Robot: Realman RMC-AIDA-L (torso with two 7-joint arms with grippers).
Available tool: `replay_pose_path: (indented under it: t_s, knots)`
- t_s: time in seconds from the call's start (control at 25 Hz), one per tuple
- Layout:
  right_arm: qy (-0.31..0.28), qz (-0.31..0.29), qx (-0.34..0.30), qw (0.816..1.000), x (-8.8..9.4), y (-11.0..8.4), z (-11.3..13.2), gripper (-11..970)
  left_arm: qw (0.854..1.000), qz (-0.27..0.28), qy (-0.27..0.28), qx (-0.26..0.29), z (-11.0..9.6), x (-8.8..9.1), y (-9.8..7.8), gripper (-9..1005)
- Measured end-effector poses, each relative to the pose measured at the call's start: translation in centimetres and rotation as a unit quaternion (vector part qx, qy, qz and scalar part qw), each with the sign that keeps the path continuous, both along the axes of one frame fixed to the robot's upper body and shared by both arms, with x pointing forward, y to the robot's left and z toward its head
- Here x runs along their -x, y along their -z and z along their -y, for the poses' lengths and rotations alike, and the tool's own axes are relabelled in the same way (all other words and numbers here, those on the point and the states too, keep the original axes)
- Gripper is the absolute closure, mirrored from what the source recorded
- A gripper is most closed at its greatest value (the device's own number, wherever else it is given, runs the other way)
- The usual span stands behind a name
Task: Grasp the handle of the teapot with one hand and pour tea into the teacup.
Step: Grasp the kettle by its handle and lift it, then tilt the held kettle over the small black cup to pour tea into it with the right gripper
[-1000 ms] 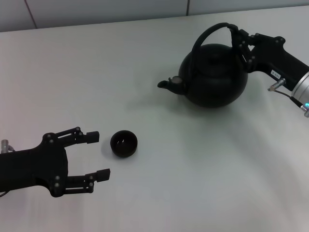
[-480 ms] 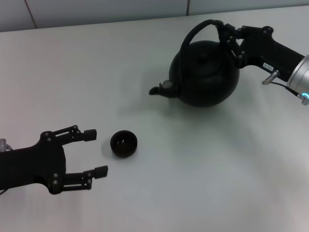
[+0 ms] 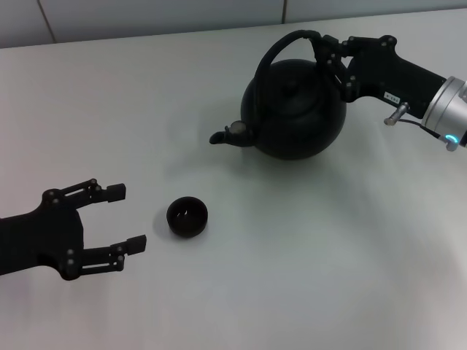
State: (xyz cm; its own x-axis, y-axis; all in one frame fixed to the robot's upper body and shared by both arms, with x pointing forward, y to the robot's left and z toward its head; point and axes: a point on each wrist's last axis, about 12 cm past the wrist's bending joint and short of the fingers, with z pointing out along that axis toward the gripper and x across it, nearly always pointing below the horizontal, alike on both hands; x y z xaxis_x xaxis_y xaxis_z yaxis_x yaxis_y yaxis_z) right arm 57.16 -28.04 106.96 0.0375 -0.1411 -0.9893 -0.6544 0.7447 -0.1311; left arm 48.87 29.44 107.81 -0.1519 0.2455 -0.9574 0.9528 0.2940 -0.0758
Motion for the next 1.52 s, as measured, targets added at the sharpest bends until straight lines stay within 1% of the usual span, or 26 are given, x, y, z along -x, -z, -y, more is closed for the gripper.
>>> replay_pose_path:
  t_s: [0.16, 0.2, 0.48, 0.64, 0.84, 1.2, 1.44, 1.52]
  knots:
    - [-0.013, 0.004, 0.010, 1.000, -0.2, -0.2, -0.3, 873, 1.000, 0.000, -0.002, -0.006, -0.3, 0.1, 0.0, 150]
    - [-0.017, 0.006, 0.014, 1.000, -0.2, -0.3, -0.4, 873, 1.000, -0.007, -0.010, -0.018, -0.6, 0.0, 0.0, 150]
    - [-0.040, 0.002, 0.022, 0.999, -0.3, -0.7, -1.0, 873, 0.999, -0.010, -0.006, -0.030, -0.2, 0.1, 0.2, 150]
    - [-0.049, 0.005, 0.026, 0.998, -0.6, -1.0, -1.3, 873, 0.999, -0.009, -0.005, -0.030, -0.1, 0.0, 0.2, 150]
    - [-0.075, 0.013, 0.045, 0.996, -0.8, -1.9, -1.7, 873, 0.999, -0.007, -0.006, -0.031, 0.0, -0.2, 0.1, 150]
    - [-0.089, 0.019, 0.061, 0.994, -1.0, -2.7, -1.9, 874, 0.999, -0.005, -0.010, -0.030, 0.1, -0.4, 0.1, 150]
    - [-0.100, 0.017, 0.089, 0.991, -1.2, -3.0, -2.4, 874, 1.000, -0.002, -0.012, -0.026, 0.5, -0.6, 0.0, 150]
    - [-0.106, 0.017, 0.094, 0.990, -1.3, -3.4, -2.6, 874, 1.000, -0.002, -0.014, -0.025, 0.7, -0.7, 0.1, 150]
